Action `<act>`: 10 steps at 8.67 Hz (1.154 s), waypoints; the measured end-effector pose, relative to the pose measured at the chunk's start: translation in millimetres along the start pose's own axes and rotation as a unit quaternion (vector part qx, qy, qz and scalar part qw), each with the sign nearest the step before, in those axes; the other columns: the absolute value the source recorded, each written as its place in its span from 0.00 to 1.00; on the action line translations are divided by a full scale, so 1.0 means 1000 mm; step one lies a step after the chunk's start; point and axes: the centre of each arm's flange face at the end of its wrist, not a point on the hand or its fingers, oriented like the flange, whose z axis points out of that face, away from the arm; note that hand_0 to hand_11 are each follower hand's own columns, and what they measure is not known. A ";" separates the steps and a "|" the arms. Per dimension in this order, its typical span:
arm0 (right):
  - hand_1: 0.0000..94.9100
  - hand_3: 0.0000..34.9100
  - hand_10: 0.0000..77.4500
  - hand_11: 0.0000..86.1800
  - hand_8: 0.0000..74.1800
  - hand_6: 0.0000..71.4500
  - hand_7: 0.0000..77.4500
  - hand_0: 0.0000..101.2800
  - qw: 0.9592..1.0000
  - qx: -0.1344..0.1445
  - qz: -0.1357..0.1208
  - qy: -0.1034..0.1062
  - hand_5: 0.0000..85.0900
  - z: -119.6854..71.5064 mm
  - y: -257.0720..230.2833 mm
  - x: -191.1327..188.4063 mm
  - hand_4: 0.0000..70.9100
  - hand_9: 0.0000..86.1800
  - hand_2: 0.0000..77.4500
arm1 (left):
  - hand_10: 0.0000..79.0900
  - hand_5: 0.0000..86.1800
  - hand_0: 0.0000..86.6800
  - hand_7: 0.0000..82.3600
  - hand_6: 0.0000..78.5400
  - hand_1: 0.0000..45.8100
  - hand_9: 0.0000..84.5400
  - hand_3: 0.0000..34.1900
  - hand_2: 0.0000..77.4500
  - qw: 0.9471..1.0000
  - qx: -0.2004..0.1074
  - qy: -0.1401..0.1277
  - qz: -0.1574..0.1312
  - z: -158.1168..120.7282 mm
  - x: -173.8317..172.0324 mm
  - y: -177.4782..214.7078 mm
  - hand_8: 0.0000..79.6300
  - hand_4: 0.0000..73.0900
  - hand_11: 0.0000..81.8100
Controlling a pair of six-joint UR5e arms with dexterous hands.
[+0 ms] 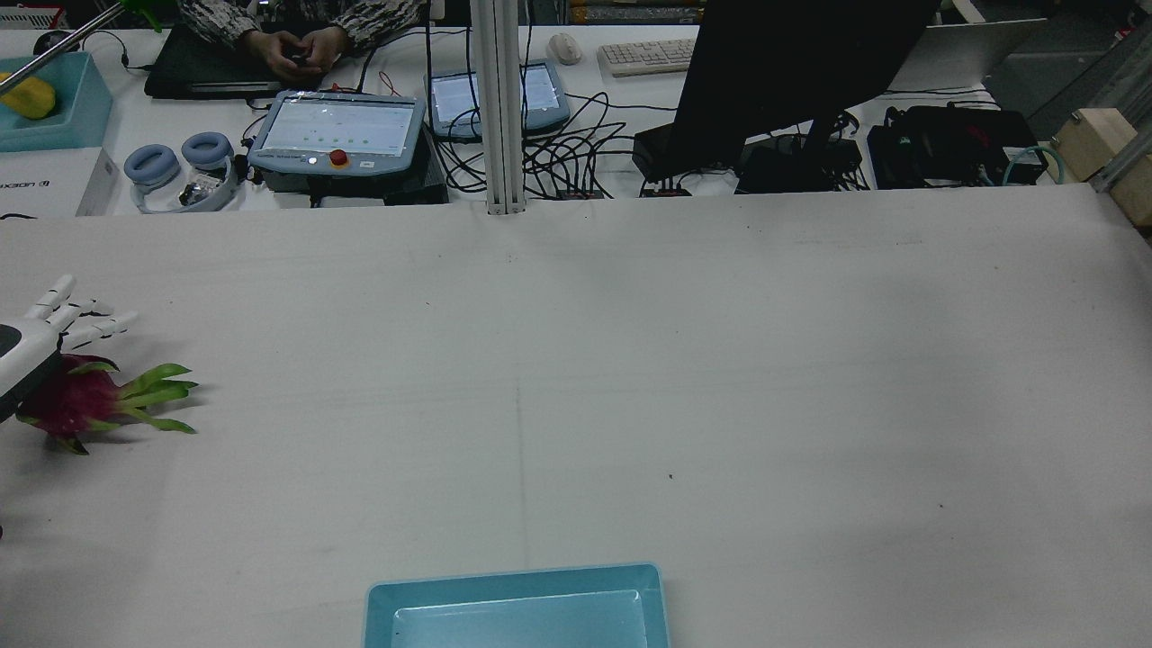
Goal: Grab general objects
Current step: 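Move the left hand down toward the pink dragon fruit, then close the left hand's fingers around the dragon fruit and lift it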
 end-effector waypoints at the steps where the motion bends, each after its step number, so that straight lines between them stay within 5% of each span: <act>1: 1.00 0.00 0.00 0.01 0.00 0.00 0.00 0.00 1.000 0.000 0.000 0.000 0.00 0.000 0.000 0.000 0.00 0.01 1.00 | 0.51 0.03 0.92 0.37 0.01 0.00 0.05 0.53 0.01 1.000 0.000 -0.001 0.000 0.002 -0.001 0.001 0.02 0.13 0.01; 7: 1.00 0.00 0.00 0.01 0.00 0.00 0.00 0.00 1.000 0.000 0.000 0.000 0.00 0.000 0.000 0.000 0.00 0.01 1.00 | 0.51 0.03 0.92 0.42 0.00 0.00 0.06 0.56 0.01 1.000 -0.012 -0.008 0.003 0.013 -0.001 0.017 0.02 0.13 0.01; 9: 1.00 0.00 0.00 0.01 0.00 0.00 0.00 0.00 1.000 0.000 0.000 0.000 0.00 0.000 0.000 0.000 0.00 0.01 1.00 | 0.51 0.03 0.92 0.53 0.00 0.00 0.08 0.41 0.01 1.000 -0.013 -0.011 0.004 0.015 -0.002 0.019 0.02 0.14 0.01; 10: 1.00 0.00 0.00 0.01 0.00 0.00 0.00 0.00 1.000 0.000 0.000 0.000 0.00 0.000 0.000 0.000 0.00 0.01 1.00 | 0.51 0.03 0.92 0.53 0.00 0.00 0.08 0.41 0.01 1.000 -0.013 -0.015 0.005 0.020 -0.003 0.021 0.02 0.14 0.01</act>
